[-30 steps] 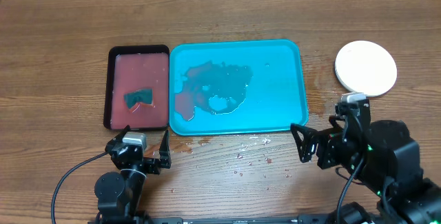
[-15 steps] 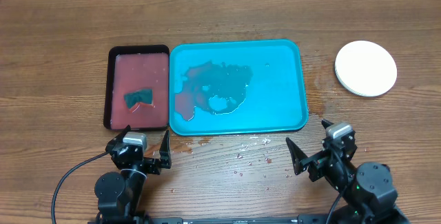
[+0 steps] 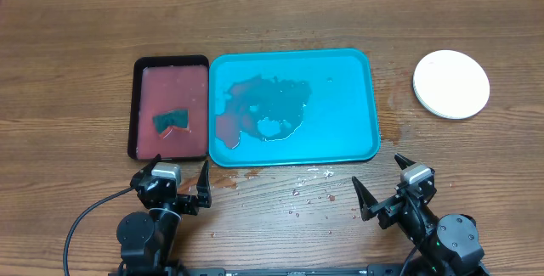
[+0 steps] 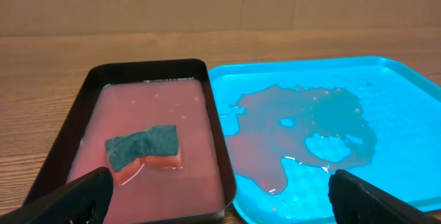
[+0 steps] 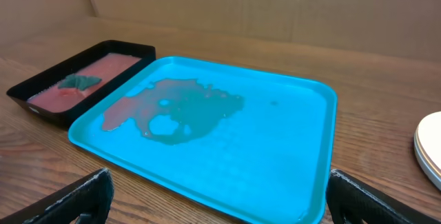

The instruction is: Clean dirty plates on tray and stack at the side

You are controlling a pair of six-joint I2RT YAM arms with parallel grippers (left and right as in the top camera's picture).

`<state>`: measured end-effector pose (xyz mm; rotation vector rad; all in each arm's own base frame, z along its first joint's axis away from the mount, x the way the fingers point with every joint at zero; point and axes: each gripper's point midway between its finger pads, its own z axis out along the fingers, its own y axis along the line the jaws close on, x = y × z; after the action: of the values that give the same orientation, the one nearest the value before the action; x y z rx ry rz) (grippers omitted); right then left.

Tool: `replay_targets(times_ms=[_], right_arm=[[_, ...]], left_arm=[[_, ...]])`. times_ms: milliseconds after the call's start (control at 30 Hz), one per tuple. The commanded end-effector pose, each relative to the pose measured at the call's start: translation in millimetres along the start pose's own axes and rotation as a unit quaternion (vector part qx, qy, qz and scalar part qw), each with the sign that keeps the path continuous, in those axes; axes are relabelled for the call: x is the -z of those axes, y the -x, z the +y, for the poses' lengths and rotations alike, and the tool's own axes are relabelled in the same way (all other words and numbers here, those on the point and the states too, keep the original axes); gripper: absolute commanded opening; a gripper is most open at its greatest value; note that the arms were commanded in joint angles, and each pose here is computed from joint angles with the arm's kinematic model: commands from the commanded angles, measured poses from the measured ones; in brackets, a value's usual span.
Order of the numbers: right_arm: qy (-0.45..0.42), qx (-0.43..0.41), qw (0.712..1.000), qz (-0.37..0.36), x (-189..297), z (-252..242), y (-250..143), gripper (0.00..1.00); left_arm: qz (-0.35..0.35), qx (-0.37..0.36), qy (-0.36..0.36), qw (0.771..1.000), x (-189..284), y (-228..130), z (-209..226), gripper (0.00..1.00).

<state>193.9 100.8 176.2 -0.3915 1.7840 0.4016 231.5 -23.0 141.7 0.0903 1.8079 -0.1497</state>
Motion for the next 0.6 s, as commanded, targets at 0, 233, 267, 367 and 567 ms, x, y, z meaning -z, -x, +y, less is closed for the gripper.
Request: replay_targets(times_ms=[0, 233, 267, 367, 567], right_arm=[[-0.004, 0.002, 1.0, 0.006, -4.3, -1.9, -10.4, 1.0], [0.014, 0.0, 1.0, 0.023, -17.1, 2.3, -35.4, 1.0], [0.014, 0.001, 1.0, 0.018, -17.3, 2.4, -33.1, 1.0], [0.015, 0.001, 1.0, 0.016, -17.9, 2.4, -33.3, 1.0], [0.014, 0.001, 1.0, 0.017, -17.9, 2.3, -33.5, 1.0]], left_arm=[[-0.005, 0.008, -0.001, 1.0, 0.3, 0.7, 0.0, 1.0], [-0.005, 0.008, -0.001, 1.0, 0.3, 0.7, 0.0, 1.0], [-0.005, 0.008, -0.001, 1.0, 0.3, 0.7, 0.0, 1.0], [-0.005, 0.008, -0.001, 1.0, 0.3, 0.7, 0.0, 1.0], [-0.005, 0.008, -0.001, 1.0, 0.3, 0.7, 0.0, 1.0]])
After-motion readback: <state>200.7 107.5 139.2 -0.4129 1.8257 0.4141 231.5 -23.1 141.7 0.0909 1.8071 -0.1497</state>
